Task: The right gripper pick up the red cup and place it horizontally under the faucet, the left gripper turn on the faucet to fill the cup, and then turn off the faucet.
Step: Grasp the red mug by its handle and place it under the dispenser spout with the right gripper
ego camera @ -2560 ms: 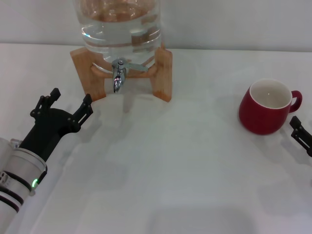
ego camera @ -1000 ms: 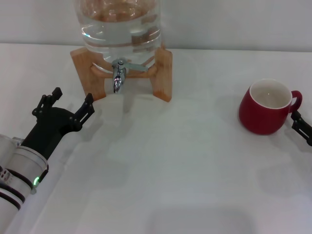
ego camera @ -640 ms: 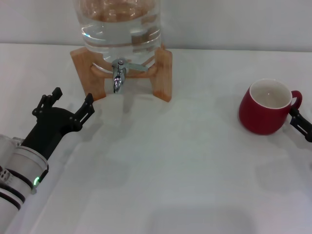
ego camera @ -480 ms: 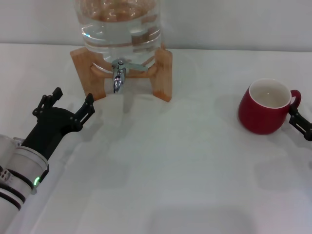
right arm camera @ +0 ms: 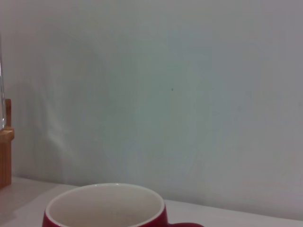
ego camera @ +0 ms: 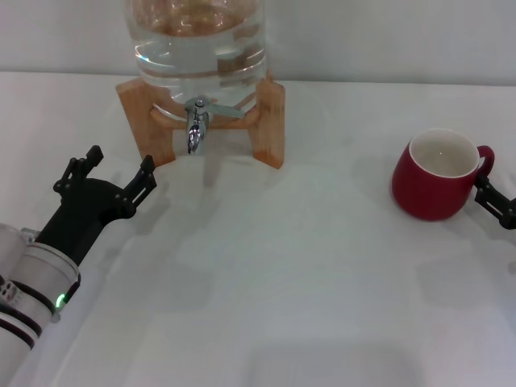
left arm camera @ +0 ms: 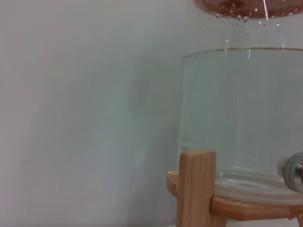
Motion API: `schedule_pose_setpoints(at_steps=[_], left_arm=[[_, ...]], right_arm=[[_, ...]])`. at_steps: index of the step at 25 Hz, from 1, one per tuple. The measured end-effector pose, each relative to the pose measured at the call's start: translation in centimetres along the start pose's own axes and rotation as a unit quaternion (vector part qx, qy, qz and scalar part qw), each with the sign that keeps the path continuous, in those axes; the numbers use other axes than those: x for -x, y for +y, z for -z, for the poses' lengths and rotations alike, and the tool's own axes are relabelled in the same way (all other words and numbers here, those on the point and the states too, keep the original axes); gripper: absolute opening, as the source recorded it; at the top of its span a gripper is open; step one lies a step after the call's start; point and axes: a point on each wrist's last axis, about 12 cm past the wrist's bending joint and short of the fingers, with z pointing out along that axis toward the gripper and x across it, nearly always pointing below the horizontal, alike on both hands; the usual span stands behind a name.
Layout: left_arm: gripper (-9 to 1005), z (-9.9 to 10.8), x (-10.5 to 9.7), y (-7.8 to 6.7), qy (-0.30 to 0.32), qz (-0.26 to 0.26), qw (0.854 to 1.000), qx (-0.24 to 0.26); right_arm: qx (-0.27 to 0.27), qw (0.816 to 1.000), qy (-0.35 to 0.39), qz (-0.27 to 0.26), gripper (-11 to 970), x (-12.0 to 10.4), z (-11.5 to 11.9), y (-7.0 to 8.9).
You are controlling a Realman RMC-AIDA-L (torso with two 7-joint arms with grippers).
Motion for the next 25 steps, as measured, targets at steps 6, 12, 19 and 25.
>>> schedule_pose_setpoints(at_steps=[6,12,19,25], left_arm=[[886,0.05,-0.03,0.02,0.0,0.0,1.0,0.001],[886,-0.07,-0.04,0.0,0.003,0.0,1.0,0.0],[886,-0.09,-0.05,0.03,0.004,0.0,1.0,0.001],[886,-0.15,-0.02,0.03,0.003,0.0,1.0,0.001]], right_arm=[[0.001,1.0,0.0,-0.002,855,0.0,-0.03,0.07],[0.004,1.0,-0.002,-0.002,855,0.17,-0.3,0.17],[0.004,1.0,0.006,-0.001,855,0.09,-0.66,0.37],[0.004,1.0,0.006,-0.001,855,0.13,-0.72,0.39]])
